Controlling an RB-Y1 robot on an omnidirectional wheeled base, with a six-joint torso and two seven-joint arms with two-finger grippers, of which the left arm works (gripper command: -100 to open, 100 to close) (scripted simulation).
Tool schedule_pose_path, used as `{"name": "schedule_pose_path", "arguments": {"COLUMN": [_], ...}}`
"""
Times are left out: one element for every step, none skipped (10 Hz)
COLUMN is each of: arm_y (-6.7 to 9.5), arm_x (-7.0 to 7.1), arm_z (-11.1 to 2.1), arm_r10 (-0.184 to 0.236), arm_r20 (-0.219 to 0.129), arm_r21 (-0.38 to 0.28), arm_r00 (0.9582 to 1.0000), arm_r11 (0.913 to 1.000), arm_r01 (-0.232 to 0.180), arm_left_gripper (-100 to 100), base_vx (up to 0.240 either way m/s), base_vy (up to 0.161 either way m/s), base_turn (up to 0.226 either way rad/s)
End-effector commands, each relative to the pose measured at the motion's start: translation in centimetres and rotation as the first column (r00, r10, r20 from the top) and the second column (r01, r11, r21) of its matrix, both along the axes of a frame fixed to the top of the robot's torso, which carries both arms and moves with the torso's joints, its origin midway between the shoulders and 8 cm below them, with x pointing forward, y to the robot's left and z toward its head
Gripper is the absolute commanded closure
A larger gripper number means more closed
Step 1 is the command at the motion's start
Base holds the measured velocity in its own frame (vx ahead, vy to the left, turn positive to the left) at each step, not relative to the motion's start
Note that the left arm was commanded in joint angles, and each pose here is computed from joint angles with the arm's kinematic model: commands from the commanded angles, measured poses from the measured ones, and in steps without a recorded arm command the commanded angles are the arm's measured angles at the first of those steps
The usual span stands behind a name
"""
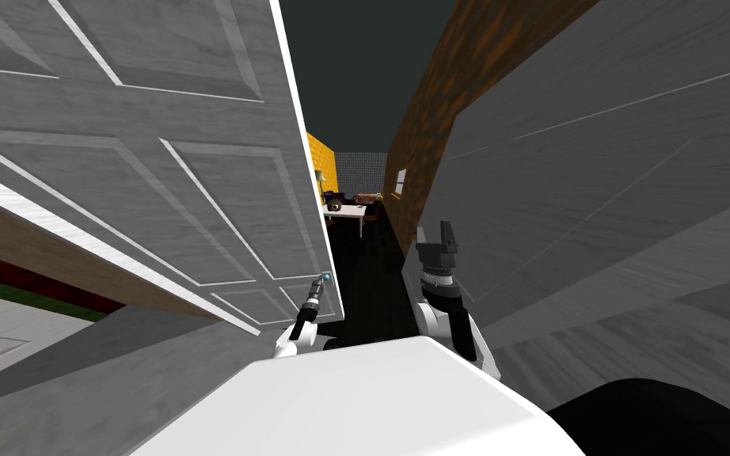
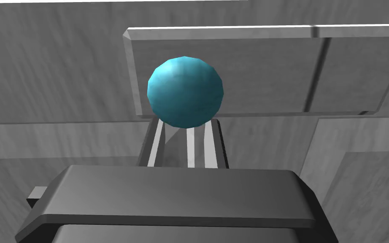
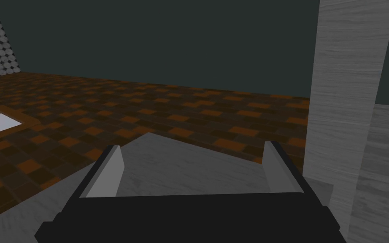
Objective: Push the door open
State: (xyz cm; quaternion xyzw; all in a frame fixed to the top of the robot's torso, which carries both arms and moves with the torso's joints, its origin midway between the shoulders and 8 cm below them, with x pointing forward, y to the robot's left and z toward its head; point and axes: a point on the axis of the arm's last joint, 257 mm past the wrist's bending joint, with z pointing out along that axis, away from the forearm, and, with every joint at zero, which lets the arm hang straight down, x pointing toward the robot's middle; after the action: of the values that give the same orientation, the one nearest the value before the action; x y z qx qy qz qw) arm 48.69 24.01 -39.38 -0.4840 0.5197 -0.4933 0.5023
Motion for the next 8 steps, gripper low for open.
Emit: {"name": "schedule_pose_path", "arguments": {"arm_y": [1.8, 1.0, 0.9, 0.7, 0.4, 0.1, -0.2, -0.6], "arm_x": [-0.1, -0.2, -0.2, -0.2, -0.3, -0.3, -0.3, -0.4], "arm_z": [0.3, 0.2, 0.2, 0.2, 0.2, 0.2, 0.2, 0.2], "arm_r10": [0.032, 0.017, 0.016, 0.015, 0.014, 0.013, 0.012, 0.01], "arm_r20": [0.011, 0.005, 0.006, 0.006, 0.006, 0.007, 0.007, 0.007], "arm_r21": [0.006, -0.001, -0.004, -0.009, -0.016, -0.023, -0.031, -0.041], "arm_r00": [0.9994, 0.9998, 0.9999, 0.9999, 0.9999, 0.9999, 0.9999, 0.9999], "arm_r11": [0.9995, 0.9999, 0.9999, 0.9998, 0.9998, 0.9996, 0.9995, 0.9991], "arm_r01": [-0.032, -0.017, -0.016, -0.015, -0.014, -0.013, -0.011, -0.01], "arm_left_gripper": [100, -100, -100, -100, -100, -100, -100, -100], "base_vx": [0.177, -0.032, -0.195, -0.21, -0.21, -0.227, -0.241, -0.231], "base_vy": [-0.051, -0.062, -0.057, -0.06, -0.065, -0.054, -0.015, -0.031], "base_turn": [0.087, 0.031, 0.022, 0.022, 0.036, 0.033, 0.035, 0.03]}}
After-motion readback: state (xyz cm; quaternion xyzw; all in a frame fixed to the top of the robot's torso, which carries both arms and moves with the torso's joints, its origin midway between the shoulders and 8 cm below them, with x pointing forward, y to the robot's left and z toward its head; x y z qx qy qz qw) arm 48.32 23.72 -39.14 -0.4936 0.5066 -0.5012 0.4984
